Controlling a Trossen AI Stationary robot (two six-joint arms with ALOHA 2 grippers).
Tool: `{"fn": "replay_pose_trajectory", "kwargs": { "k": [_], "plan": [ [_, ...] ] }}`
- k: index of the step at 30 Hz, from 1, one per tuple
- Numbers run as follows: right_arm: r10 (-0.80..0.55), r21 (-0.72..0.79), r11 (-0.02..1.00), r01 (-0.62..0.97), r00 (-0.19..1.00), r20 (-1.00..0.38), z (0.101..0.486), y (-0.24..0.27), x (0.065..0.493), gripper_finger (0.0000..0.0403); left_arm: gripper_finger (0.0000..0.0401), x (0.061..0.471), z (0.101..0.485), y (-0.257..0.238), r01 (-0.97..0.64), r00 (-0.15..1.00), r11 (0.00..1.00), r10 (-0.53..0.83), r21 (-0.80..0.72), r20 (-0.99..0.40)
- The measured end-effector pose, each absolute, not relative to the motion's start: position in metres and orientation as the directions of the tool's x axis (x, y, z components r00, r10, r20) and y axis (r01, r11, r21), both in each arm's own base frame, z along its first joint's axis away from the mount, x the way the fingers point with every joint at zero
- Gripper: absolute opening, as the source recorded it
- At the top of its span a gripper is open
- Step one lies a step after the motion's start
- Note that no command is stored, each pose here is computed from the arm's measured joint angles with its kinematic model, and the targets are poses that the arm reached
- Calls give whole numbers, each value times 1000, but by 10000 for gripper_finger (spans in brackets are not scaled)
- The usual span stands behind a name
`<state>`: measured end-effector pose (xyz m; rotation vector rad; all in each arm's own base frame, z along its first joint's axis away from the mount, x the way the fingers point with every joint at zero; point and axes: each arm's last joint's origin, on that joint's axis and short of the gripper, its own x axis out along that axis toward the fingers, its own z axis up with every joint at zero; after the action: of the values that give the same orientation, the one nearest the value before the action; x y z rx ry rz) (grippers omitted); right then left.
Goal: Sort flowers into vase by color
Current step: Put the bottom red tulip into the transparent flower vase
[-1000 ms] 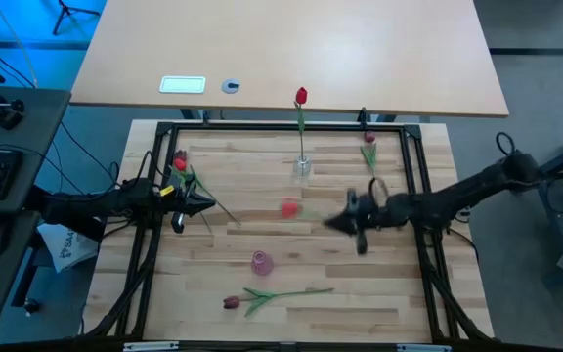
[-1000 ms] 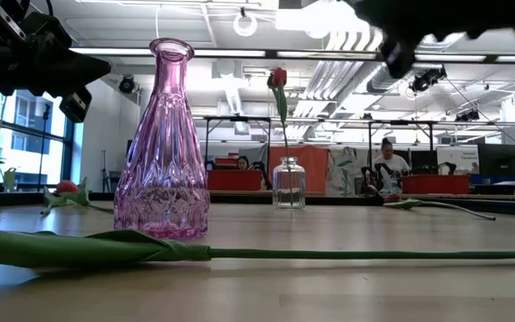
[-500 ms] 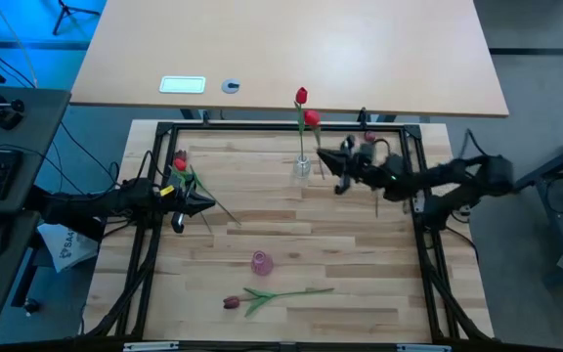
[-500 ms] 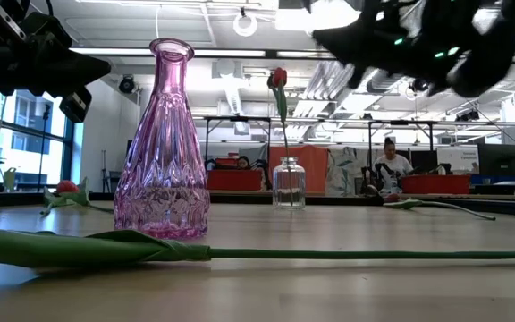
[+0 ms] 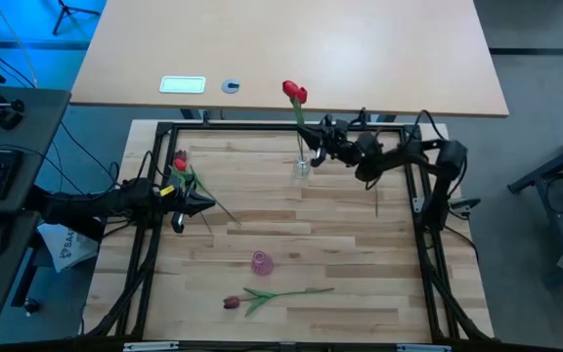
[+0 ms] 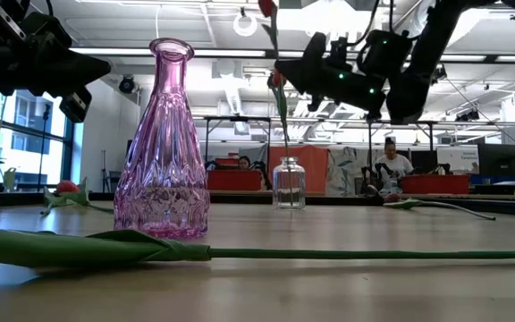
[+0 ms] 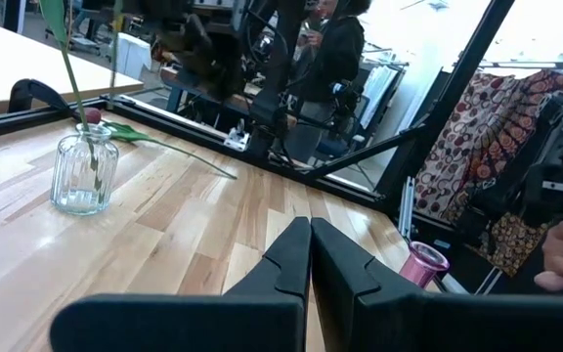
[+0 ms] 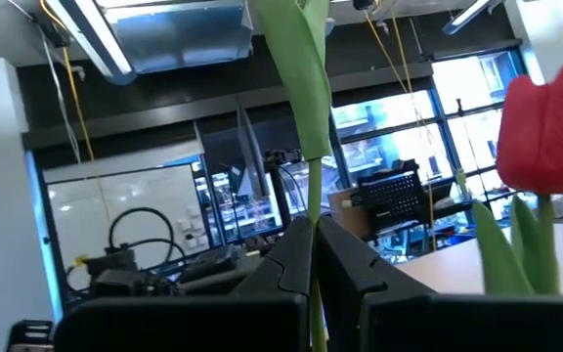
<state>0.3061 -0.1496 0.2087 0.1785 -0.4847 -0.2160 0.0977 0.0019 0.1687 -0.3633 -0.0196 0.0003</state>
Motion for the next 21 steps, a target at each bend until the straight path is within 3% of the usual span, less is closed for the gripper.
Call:
{"fn": "replay_pose_trajectory", "kwargs": {
  "k": [11,21],
  "plan": [
    [-336,215,939,270,853,400,198,-160,305,0,0,98,169,2,3,1000,935,4,-355,19],
    [-331,204,939,275,882,336,192,-156,310,0,0,98,169,2,3,1000,935,4,-355,19]
  ]
}}
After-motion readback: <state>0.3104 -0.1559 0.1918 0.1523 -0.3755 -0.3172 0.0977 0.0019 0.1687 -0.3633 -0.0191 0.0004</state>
